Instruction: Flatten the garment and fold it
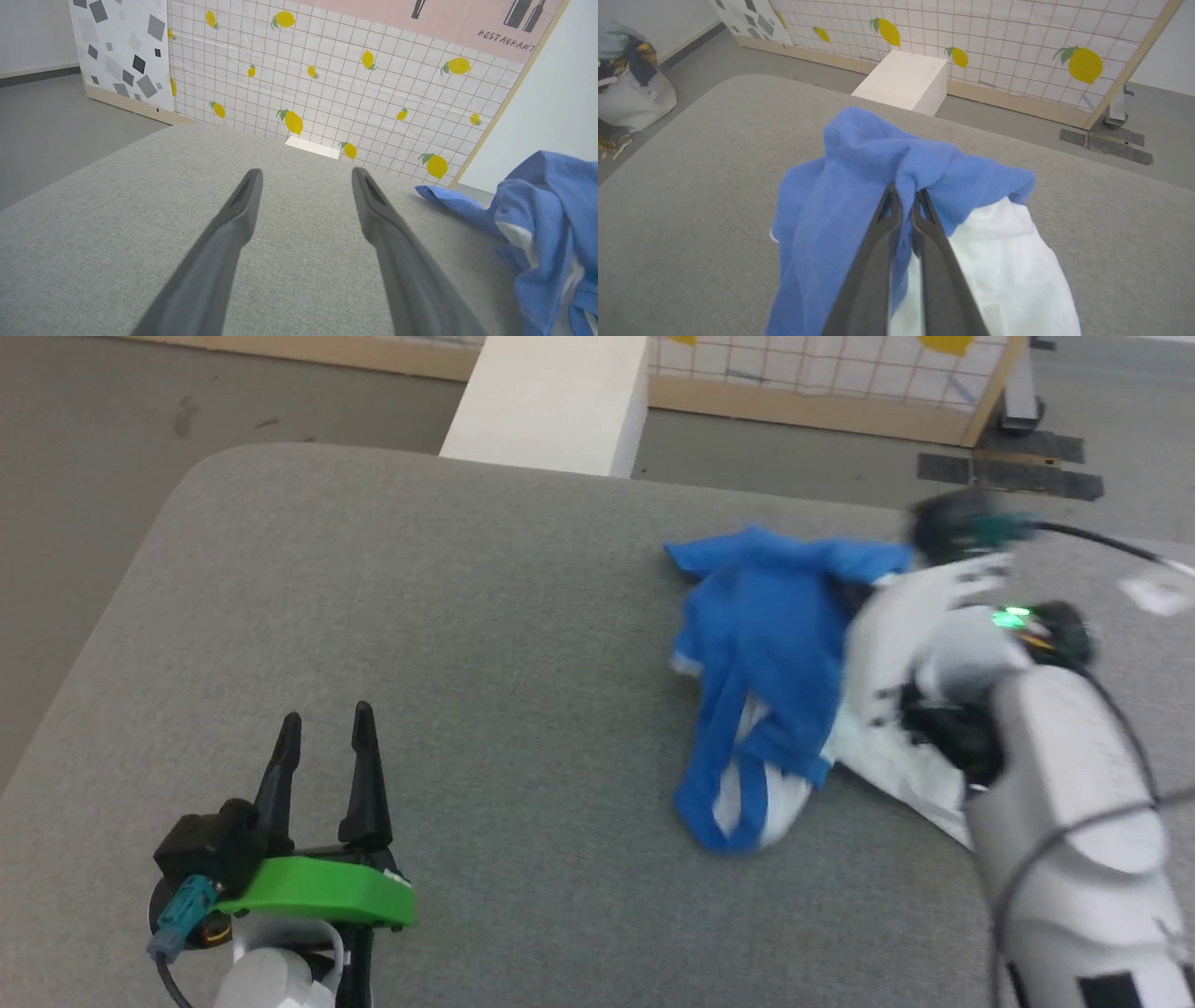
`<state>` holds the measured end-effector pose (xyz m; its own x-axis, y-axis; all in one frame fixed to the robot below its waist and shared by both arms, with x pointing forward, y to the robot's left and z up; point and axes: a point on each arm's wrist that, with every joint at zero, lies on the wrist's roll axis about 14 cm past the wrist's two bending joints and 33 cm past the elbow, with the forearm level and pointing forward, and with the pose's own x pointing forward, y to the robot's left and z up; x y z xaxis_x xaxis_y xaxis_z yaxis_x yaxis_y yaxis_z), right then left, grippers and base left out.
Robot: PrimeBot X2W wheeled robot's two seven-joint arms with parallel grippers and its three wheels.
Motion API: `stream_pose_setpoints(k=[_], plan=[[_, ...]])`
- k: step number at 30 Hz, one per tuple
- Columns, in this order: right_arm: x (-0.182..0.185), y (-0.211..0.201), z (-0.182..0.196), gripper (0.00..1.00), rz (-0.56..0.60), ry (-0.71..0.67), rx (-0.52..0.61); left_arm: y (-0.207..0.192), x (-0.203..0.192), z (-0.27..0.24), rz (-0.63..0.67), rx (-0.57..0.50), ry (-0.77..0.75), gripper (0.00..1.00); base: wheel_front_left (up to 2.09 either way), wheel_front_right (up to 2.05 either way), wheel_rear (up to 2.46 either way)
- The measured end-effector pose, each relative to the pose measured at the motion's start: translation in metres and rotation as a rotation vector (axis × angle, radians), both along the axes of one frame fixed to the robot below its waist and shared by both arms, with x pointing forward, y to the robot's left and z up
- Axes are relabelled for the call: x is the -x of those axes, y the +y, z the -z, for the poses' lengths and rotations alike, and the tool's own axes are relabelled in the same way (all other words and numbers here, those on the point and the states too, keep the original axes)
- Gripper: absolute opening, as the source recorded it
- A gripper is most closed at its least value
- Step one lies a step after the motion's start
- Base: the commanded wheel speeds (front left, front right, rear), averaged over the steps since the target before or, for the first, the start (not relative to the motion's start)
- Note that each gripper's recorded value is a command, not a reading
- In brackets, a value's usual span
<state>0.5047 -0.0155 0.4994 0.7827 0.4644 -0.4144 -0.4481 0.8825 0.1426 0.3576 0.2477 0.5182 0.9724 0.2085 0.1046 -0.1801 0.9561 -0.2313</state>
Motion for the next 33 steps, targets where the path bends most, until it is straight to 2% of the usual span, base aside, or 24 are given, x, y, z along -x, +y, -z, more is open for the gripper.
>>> stream_pose_setpoints(k=[2,4,6,9,12,13,14,15,18,21,24,26,28,30,33], plan=[[-0.003,-0.043,-0.013,0.00,0.136,-0.048,-0.077,-0.007,-0.003,-0.002,0.024,0.002,-0.009,1.00,0.00,0.00,0.00],[0.007,-0.091,-0.010,0.00,0.270,-0.054,-0.117,-0.015,-0.007,-0.004,0.049,0.006,-0.018,1.00,0.00,0.00,0.00],[0.027,-0.143,0.004,0.00,0.417,-0.026,-0.147,-0.023,-0.011,-0.006,0.074,0.017,-0.028,1.00,0.00,0.00,0.00],[0.083,-0.213,0.046,0.00,0.610,0.095,-0.149,-0.037,-0.018,-0.007,0.114,0.030,-0.035,1.00,0.00,0.00,0.00],[0.139,-0.235,0.090,0.00,0.688,0.256,-0.165,-0.049,-0.023,-0.006,0.150,0.038,-0.037,1.00,0.00,0.00,0.00],[0.151,-0.235,0.100,0.04,0.695,0.294,-0.172,-0.052,-0.025,-0.006,0.159,0.041,-0.036,1.00,0.00,0.00,0.00],[0.160,-0.235,0.105,0.29,0.706,0.310,-0.193,-0.055,-0.026,-0.005,0.171,0.043,-0.035,1.00,0.00,0.00,0.00],[0.163,-0.236,0.105,1.00,0.719,0.293,-0.214,-0.059,-0.028,-0.004,0.182,0.045,-0.034,1.00,0.00,0.00,0.00],[0.158,-0.249,0.085,1.00,0.779,0.155,-0.279,-0.068,-0.032,-0.002,0.207,0.050,-0.026,1.00,0.00,0.00,0.00],[0.153,-0.270,0.056,1.00,0.819,-0.001,-0.231,-0.071,-0.031,-0.003,0.217,0.054,-0.032,1.00,0.00,0.00,0.00],[0.140,-0.272,0.025,1.00,0.791,-0.102,-0.167,-0.069,-0.030,-0.005,0.212,0.055,-0.036,1.00,0.00,0.00,0.00],[0.124,-0.257,0.007,1.00,0.725,-0.122,-0.148,-0.068,-0.030,-0.005,0.209,0.057,-0.036,1.00,0.00,0.00,0.00],[0.110,-0.233,0.003,1.00,0.637,-0.072,-0.108,-0.068,-0.031,-0.004,0.208,0.057,-0.034,1.00,0.00,0.00,0.00],[0.104,-0.213,0.014,1.00,0.564,0.035,-0.047,-0.068,-0.031,-0.002,0.209,0.058,-0.029,1.00,0.00,0.00,0.00],[0.105,-0.198,0.042,1.00,0.492,0.232,0.121,-0.068,-0.031,0.001,0.207,0.060,-0.019,1.00,0.00,0.00,0.00]])
